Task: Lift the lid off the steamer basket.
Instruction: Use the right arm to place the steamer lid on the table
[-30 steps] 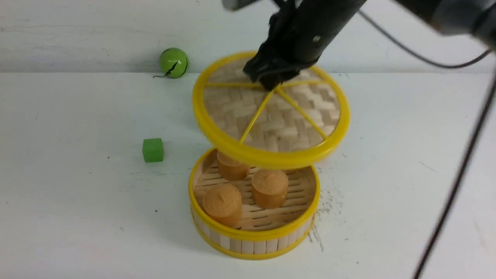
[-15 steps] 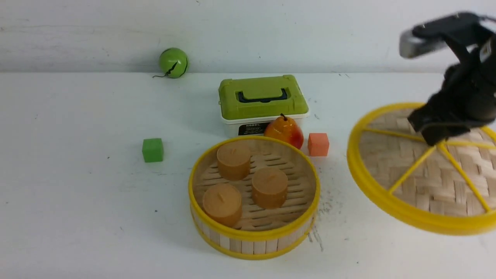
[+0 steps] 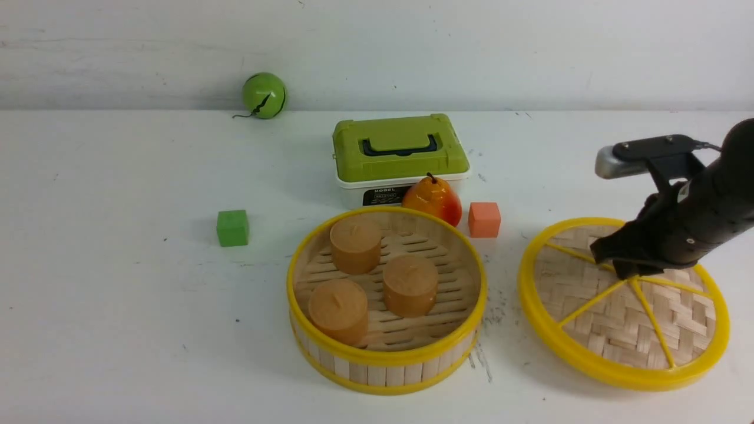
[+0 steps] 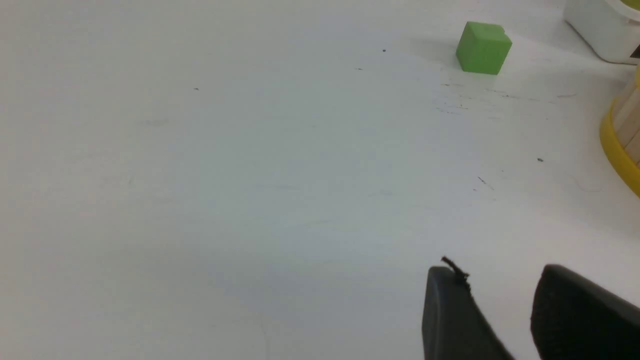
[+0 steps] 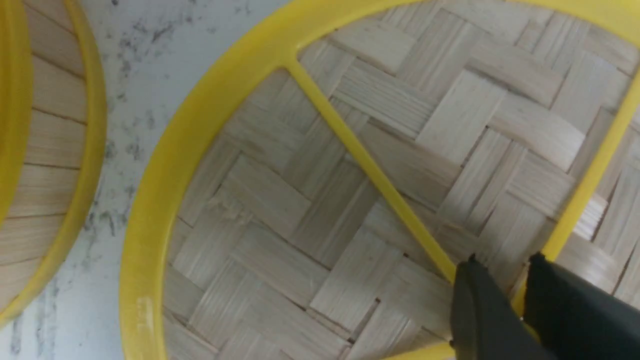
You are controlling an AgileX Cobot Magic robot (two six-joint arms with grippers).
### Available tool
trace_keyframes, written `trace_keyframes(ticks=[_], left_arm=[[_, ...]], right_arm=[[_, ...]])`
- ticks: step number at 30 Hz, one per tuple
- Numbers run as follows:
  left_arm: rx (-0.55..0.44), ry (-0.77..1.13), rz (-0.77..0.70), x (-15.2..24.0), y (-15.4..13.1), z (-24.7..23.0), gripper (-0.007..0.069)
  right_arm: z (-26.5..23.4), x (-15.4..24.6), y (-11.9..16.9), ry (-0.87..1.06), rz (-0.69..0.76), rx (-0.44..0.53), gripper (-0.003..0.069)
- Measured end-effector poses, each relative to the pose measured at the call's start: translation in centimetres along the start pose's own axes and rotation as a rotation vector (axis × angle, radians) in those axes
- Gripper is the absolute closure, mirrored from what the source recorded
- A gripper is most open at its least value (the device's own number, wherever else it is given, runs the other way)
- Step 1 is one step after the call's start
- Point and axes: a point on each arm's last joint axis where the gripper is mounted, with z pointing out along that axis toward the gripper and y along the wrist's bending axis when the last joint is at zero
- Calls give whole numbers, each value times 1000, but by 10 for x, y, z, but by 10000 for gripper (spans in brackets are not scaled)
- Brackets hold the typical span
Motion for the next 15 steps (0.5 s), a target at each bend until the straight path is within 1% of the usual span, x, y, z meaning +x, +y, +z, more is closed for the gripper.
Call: trace_keyframes(ticks=[4,8,9,10,12,15], left_arm=[[0,0,0,0,0,0,386],[0,0,0,0,0,0,386],[0,0,0,0,0,0,386],[0,0,0,0,0,0,386],[0,0,0,0,0,0,386],[0,0,0,0,0,0,386]], right_arm=[[19,4,-1,39,5,0,547],[25,5,-1,50,6,0,512],[25,5,-1,50,6,0,482],[25,5,-1,50,6,0,472],[15,1,0,48,15,-10,406],[-9,-5,3,15,24,-24,358]])
